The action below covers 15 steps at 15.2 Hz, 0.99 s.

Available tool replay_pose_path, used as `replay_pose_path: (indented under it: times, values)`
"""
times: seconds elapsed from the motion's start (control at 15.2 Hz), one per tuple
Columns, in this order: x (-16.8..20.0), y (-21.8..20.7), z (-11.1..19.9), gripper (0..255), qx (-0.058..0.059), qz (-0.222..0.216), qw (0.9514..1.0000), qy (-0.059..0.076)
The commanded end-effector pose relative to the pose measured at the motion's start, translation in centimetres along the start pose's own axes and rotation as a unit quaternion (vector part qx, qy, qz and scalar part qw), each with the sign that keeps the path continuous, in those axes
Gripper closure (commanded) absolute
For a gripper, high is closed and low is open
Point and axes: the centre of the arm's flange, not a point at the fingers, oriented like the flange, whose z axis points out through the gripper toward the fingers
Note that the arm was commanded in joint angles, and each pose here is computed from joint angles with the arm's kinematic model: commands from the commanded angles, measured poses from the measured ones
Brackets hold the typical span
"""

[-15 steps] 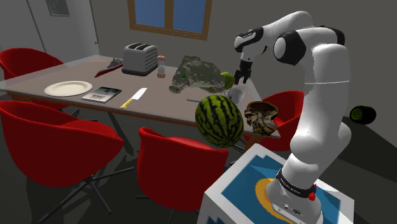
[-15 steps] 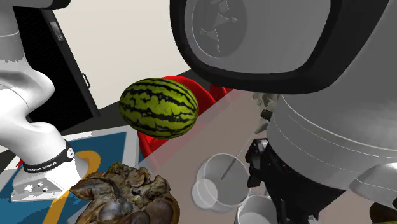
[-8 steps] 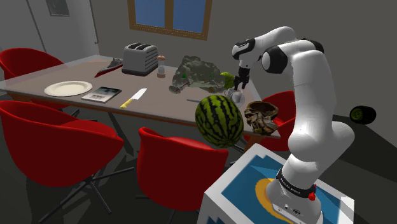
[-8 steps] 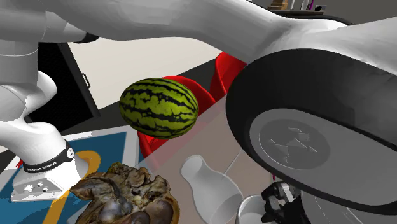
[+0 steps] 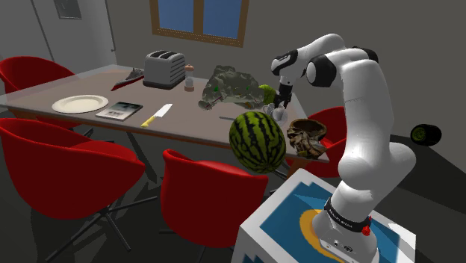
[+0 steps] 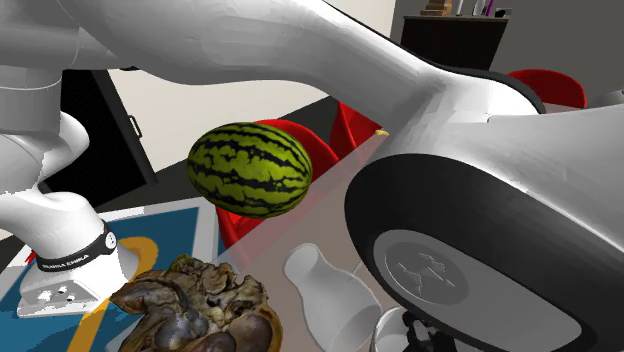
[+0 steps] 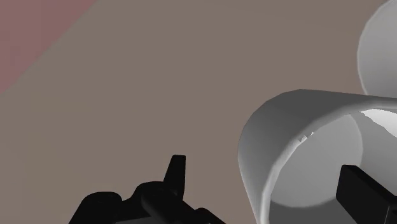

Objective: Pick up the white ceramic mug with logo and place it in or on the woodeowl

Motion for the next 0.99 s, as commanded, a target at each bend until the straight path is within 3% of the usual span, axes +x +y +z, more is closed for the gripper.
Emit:
replay_pose_path:
  times: [0.0, 0.2, 0.26, 0.92]
  values:
    - [0.00, 0.00, 0.05, 0, 0.000, 0.000, 1.0000, 0.000]
    - [0.00, 0.00, 0.04, 0, 0.000, 0.000, 1.0000, 0.000]
    - [0.00, 0.00, 0.04, 255, 0.000, 0.000, 1.0000, 0.000]
    - [-0.04, -0.04, -0.48, 255, 0.000, 0.000, 1.0000, 0.000]
